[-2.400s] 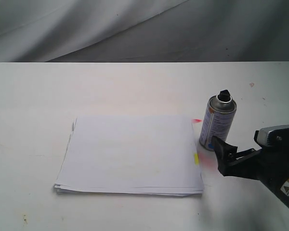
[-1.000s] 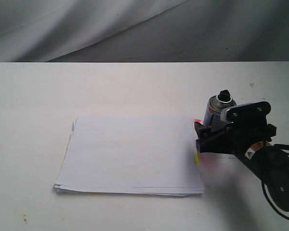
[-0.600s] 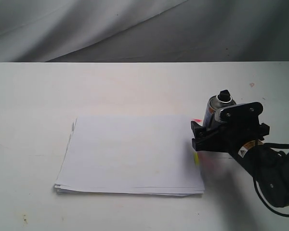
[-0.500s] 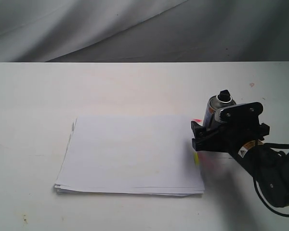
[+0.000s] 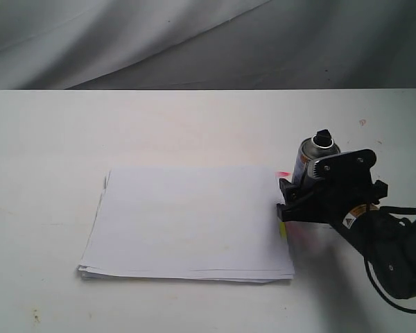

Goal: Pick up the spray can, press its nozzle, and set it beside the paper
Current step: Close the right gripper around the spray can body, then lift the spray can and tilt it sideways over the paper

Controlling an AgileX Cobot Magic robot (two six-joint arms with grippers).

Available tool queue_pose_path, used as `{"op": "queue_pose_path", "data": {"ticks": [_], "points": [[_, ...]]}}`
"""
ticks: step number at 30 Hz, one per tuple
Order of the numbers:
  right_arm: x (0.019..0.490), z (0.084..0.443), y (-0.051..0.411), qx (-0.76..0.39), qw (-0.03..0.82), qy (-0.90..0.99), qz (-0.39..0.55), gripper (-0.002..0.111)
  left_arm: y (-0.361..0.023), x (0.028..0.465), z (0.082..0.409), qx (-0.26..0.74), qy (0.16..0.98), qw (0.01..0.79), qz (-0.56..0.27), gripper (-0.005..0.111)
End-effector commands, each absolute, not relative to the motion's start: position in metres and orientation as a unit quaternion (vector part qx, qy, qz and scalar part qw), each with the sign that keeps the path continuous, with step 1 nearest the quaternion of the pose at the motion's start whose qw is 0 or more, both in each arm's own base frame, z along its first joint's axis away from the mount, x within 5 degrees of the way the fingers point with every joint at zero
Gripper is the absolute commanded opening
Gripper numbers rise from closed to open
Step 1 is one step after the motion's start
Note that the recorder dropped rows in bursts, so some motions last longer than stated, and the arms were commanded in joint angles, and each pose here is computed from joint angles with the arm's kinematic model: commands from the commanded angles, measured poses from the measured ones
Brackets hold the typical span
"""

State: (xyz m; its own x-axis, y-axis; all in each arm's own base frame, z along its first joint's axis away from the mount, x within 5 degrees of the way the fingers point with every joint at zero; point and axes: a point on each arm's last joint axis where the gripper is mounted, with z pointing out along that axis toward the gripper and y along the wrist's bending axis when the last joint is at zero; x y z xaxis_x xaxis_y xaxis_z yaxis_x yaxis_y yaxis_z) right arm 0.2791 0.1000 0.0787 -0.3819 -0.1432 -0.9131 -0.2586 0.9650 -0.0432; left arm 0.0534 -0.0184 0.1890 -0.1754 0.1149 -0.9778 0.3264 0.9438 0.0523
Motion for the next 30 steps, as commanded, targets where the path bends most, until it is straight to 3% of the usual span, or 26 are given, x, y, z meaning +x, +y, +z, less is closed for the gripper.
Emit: {"op": "queue_pose_path", "data": {"ticks": [1,12,18,23,30], "points": [[0.279,0.077,0.099,-0.121,0.538,0.833,0.046,0.058,-0.018,0.053,0.188,0.140,0.761,0.627,-0.089,0.010],[0.279,0.078,0.100,-0.132,0.541,0.830,0.039,0.000,-0.018,0.053,0.188,0.140,0.761,0.627,-0.089,0.010],[0.280,0.087,0.099,-0.131,0.542,0.829,0.034,0.000,-0.018,0.053,0.188,0.140,0.761,0.627,-0.089,0.010],[0.277,0.115,0.095,-0.113,0.533,0.838,0.029,0.000,-0.018,0.053,0.188,0.140,0.761,0.627,-0.089,0.010],[0.254,0.200,0.084,-0.111,0.552,0.827,0.018,0.000,-0.018,0.053,0.188,0.140,0.761,0.627,-0.089,0.010]]}}
